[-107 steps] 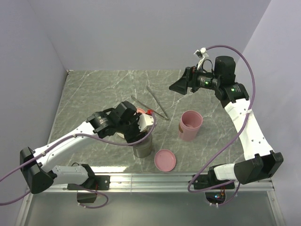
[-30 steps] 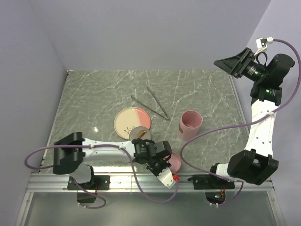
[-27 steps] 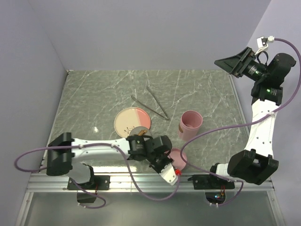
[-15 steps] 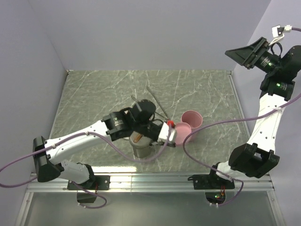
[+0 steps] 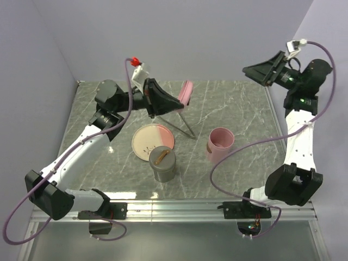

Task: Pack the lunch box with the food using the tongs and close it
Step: Pick up the box lid from the center of the board.

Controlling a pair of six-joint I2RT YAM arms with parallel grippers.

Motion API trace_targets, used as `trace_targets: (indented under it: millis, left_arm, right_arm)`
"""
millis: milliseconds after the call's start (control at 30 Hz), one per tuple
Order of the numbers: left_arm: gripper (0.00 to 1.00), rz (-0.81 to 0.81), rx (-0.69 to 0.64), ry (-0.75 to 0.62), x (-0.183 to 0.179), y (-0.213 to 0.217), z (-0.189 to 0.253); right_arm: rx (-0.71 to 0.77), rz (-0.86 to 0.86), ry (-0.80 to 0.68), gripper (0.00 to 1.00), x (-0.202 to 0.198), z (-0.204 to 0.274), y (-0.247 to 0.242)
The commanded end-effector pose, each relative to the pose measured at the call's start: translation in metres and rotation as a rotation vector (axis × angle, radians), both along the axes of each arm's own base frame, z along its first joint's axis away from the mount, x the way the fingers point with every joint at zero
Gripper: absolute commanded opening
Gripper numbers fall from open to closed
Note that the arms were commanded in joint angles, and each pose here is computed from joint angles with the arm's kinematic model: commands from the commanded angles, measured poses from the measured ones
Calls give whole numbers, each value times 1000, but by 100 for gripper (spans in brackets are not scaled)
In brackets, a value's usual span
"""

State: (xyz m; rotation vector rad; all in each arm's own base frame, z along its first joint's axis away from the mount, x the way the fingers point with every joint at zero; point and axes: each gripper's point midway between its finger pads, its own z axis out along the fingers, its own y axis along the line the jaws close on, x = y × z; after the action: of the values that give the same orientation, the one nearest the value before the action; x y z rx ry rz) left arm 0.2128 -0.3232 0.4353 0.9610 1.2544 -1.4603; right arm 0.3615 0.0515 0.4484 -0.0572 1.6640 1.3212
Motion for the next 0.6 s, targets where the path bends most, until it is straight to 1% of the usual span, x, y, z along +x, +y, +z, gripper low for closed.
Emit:
trace_targets:
  millis: [0, 67, 133, 167, 200, 267, 300, 367, 400, 467, 567]
  left_arm:
    - [0, -105, -179, -26, -33, 18, 71]
    - [0, -84, -221, -31, -32, 21, 86]
    - [0, -32, -267, 25, -25, 28, 101]
    - [0, 45, -305, 96, -8, 31, 108]
    - [0, 76, -330, 162, 1, 39, 113]
    - [0, 126, -373, 224, 15, 49, 121]
    - [0, 172, -406, 288, 28, 58, 126]
    - [0, 216, -436, 361, 42, 66, 130]
    - [0, 236, -455, 412, 49, 72, 131]
    - [1, 238, -471, 432, 52, 74, 132]
    - [0, 264, -509, 504, 58, 82, 131]
  right_arm:
    - [-90, 42, -154, 97, -25, 22, 37]
    - [-125, 69, -167, 96, -26, 18, 52]
    - [-141, 101, -185, 95, -28, 16, 72]
    - [-141, 106, -193, 94, -27, 16, 78]
    - [-138, 130, -199, 93, -31, 15, 90]
    - [-120, 113, -236, 93, -29, 22, 97]
    - [-96, 119, -260, 92, -32, 26, 103]
    - [-63, 115, -279, 90, -31, 32, 111]
    - [-47, 133, -280, 88, -33, 32, 121]
    - [-9, 145, -306, 85, -37, 43, 135]
    - [38, 166, -330, 82, -39, 54, 154]
